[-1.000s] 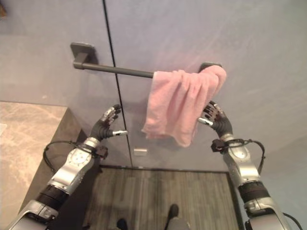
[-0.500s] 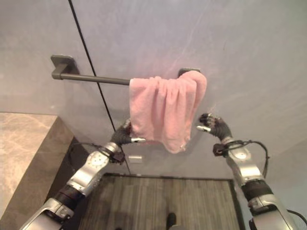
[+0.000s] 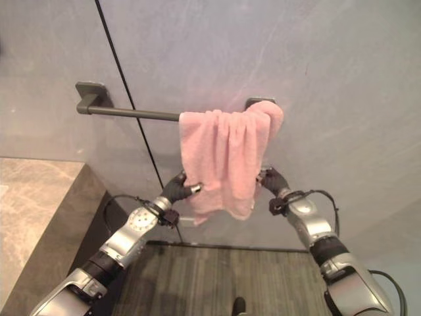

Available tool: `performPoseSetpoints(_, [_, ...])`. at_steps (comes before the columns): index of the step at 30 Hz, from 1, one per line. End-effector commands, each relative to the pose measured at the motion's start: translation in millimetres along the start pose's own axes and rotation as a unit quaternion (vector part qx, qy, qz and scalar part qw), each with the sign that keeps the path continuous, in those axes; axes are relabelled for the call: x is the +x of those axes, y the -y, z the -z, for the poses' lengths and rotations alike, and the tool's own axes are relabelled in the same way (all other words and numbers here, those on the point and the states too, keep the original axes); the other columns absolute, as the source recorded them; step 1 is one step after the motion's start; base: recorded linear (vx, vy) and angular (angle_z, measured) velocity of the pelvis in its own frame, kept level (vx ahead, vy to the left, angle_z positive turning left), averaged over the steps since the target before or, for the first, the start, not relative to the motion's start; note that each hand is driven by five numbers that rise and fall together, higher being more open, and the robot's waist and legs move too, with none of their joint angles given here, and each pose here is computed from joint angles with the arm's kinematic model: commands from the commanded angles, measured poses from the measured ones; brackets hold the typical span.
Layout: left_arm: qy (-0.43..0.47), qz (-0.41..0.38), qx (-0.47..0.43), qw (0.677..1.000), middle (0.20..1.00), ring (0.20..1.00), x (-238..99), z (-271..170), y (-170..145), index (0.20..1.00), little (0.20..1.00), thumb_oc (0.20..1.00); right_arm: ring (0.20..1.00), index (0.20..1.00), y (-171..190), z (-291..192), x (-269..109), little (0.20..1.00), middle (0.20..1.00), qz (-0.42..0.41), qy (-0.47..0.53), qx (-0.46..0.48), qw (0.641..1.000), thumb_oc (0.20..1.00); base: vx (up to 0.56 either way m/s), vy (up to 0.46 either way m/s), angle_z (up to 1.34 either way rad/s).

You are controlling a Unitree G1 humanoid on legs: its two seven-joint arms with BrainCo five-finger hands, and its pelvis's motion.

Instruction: Put brush and paste in cup on sink, flatten towel.

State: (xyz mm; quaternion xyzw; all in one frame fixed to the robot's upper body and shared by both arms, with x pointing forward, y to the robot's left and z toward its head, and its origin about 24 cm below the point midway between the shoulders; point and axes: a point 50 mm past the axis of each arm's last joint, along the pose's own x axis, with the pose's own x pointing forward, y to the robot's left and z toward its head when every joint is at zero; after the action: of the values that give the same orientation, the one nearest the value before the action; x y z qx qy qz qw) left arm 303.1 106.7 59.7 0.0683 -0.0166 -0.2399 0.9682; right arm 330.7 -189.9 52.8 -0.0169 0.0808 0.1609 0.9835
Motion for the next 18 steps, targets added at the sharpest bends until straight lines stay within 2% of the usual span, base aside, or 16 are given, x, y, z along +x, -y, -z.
performPoseSetpoints(1, [0.046, -0.009, 0.024, 0.999, 0.200, 0.200, 8, -23, -12, 0.200, 0.200, 0.200, 0.200, 0.200, -3, -48, 8, 0.200, 0.200, -0.011, 0.103, 0.020, 0.994, 0.200, -0.01, 0.055, 0.00])
performPoseSetpoints(10, [0.102, -0.048, 0.020, 0.993, 0.200, 0.200, -14, -43, -36, 0.200, 0.200, 0.200, 0.200, 0.200, 1, -73, -29, 0.200, 0.200, -0.028, 0.195, -0.001, 0.980, 0.200, -0.02, 0.043, -0.01])
performPoseSetpoints(18, [0.213, -0.054, -0.003, 0.976, 0.200, 0.200, -36, -85, -41, 0.200, 0.200, 0.200, 0.200, 0.200, -39, -105, -62, 0.200, 0.200, -0.159, 0.294, 0.017, 0.942, 0.200, -0.01, 0.009, 0.00])
